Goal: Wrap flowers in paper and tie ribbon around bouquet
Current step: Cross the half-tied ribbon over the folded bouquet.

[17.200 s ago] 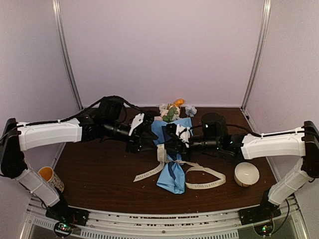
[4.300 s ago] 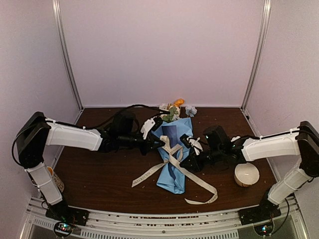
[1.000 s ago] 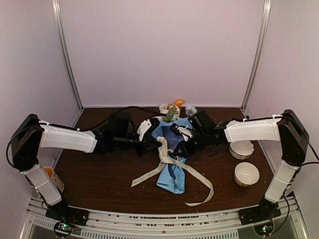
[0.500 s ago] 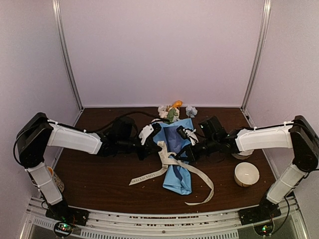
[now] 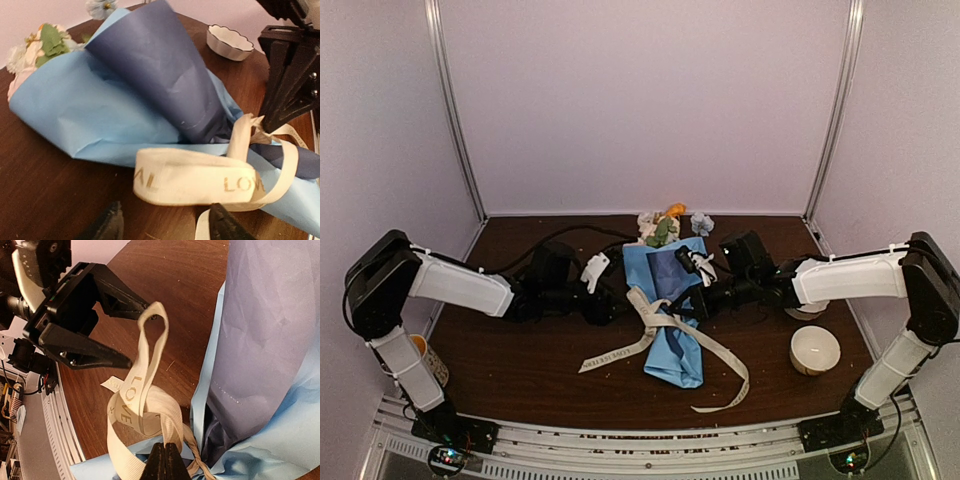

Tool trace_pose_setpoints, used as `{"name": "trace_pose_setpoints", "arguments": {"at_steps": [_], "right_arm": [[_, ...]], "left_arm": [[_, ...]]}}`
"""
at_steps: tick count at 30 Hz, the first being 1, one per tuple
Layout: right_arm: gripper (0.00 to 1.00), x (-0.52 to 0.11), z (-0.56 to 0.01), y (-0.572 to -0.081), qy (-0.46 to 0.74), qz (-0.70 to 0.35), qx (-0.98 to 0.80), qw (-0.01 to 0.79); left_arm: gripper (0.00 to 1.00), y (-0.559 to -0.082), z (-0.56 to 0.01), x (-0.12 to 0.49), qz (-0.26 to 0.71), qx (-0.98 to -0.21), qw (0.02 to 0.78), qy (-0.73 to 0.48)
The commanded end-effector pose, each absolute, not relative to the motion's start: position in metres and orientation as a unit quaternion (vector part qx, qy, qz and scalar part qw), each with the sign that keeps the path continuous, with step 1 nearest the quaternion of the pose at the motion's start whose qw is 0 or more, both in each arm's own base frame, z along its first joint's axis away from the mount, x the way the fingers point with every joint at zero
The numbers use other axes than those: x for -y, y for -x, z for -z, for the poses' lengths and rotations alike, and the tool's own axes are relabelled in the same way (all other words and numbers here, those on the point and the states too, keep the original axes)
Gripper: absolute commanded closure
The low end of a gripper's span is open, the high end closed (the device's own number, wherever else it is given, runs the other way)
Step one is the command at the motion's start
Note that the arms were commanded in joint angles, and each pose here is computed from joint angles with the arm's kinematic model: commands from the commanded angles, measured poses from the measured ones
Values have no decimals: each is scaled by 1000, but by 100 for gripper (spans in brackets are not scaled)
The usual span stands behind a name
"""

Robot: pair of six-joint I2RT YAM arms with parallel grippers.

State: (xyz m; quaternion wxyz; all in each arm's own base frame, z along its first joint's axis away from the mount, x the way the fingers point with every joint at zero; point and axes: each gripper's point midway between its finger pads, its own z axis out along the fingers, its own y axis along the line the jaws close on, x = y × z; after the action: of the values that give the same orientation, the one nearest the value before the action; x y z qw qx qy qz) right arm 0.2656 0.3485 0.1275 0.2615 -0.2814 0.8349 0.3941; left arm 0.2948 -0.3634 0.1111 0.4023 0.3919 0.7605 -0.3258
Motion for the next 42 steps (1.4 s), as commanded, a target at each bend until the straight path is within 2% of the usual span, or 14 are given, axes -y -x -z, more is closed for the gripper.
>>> {"name": "trace_pose_setpoints", "arguments": {"at_steps": [1,5,10,14,16,21,25,34,39,42], "right_arm": [[98,-352,-131,-269,282,-398,-829,275],[99,-353,-134,-269,282,-400,-827,277],[99,-354,-135,-269,284,-401,-825,278],[99,-354,-134,-270,285,-399,-827,277],[99,-354,-135,-270,284,-400,-826,279],[99,-356,-137,-271,281,-406,-823,281],[99,-357,-138,-271,284,-407,-822,281],[99,-356,-137,-270,285,-408,-821,280],[99,-358,-139,-270,285,-412,-818,281],[99,-359,-141,-269,288,-417,-815,280]], "left_arm": [[31,-303,-147,356,345,-732,458,-369],[20,-284,-165,360,378,-686,473,-403],[21,-259,-187,379,395,-612,470,-498],[13,-260,-168,400,378,-606,424,-557],[3,-261,-157,406,382,-605,405,-570],[2,-256,-142,420,356,-590,398,-605],[12,-276,-126,424,322,-622,393,-596],[32,-283,-111,430,320,-635,376,-594],[50,-285,-108,431,316,-639,373,-595],[57,-285,-107,431,315,-640,372,-594]]}}
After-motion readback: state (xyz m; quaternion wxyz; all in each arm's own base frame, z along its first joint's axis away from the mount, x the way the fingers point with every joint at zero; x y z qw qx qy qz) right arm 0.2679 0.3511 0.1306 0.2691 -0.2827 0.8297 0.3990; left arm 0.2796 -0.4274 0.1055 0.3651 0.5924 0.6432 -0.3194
